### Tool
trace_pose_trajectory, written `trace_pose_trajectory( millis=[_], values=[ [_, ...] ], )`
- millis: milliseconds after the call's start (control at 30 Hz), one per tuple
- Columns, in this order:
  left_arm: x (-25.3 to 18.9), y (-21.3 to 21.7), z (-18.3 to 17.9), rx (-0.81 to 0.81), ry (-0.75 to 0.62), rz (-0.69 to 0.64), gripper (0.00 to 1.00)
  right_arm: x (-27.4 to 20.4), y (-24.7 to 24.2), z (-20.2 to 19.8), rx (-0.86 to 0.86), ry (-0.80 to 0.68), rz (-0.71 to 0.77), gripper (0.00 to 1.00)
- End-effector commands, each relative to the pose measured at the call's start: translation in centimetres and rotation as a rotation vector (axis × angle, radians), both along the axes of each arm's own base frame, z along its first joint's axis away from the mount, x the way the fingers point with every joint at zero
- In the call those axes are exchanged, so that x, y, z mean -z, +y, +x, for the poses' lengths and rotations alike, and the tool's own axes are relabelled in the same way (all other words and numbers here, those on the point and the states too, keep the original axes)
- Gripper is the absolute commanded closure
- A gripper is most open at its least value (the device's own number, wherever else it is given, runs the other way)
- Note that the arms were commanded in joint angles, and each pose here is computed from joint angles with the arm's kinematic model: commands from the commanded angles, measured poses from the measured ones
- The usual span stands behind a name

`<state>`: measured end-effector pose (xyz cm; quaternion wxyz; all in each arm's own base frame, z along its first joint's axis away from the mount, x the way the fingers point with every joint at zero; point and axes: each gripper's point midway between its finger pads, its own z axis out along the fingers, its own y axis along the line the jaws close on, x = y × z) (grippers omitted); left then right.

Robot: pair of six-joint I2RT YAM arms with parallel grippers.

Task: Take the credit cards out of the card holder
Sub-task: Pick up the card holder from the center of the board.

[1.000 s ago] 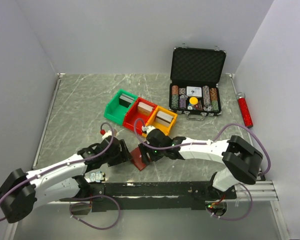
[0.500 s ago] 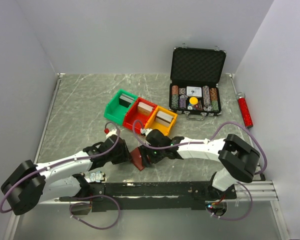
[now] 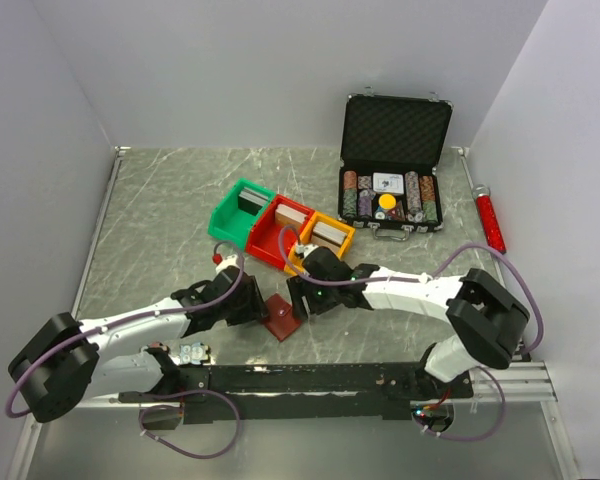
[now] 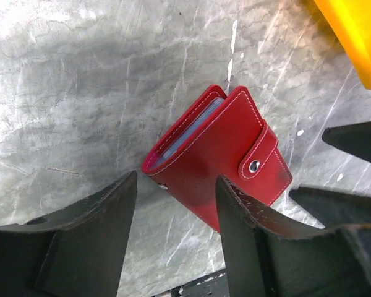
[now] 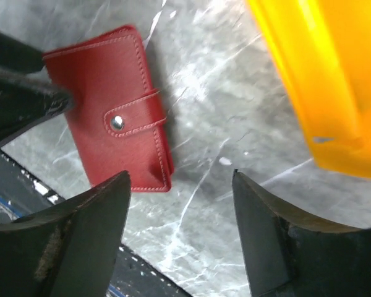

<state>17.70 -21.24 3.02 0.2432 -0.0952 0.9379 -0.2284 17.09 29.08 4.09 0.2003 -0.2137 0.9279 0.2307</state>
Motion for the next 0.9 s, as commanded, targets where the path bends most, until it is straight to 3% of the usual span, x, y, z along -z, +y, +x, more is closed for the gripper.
trace_pose_trajectory(
  millis=[0,133,267,367,733,867],
  values=[
    [-0.8,-0.5,0.4,-0.006,-0.028,-0.04,0.42,-1.2,1.5,1.5,-0.027,-0.031,0.031,0.29],
    [-0.8,-0.5,0.5,-0.007,-0.039,-0.035,0.46,-0.4,2.2,1.0,-0.056,0.003,0.035,0.37],
    [-0.7,-0.5,0.8,-0.001,-0.046,-0.021,0.6,0.4,2.0,0.2,-0.064,0.042,0.042,0.42],
    [-0.6,-0.6,1.1,0.01,-0.047,-0.007,0.64,1.1,1.8,-0.8,-0.08,0.072,0.039,0.44],
    [-0.9,-0.2,3.5,-0.003,-0.065,0.009,0.63,0.8,1.6,-2.6,-0.093,0.088,0.041,0.46],
    [-1.4,-0.2,3.7,-0.005,-0.071,0.002,0.6,0.6,1.3,-2.0,-0.052,0.075,0.049,0.41]
  ],
)
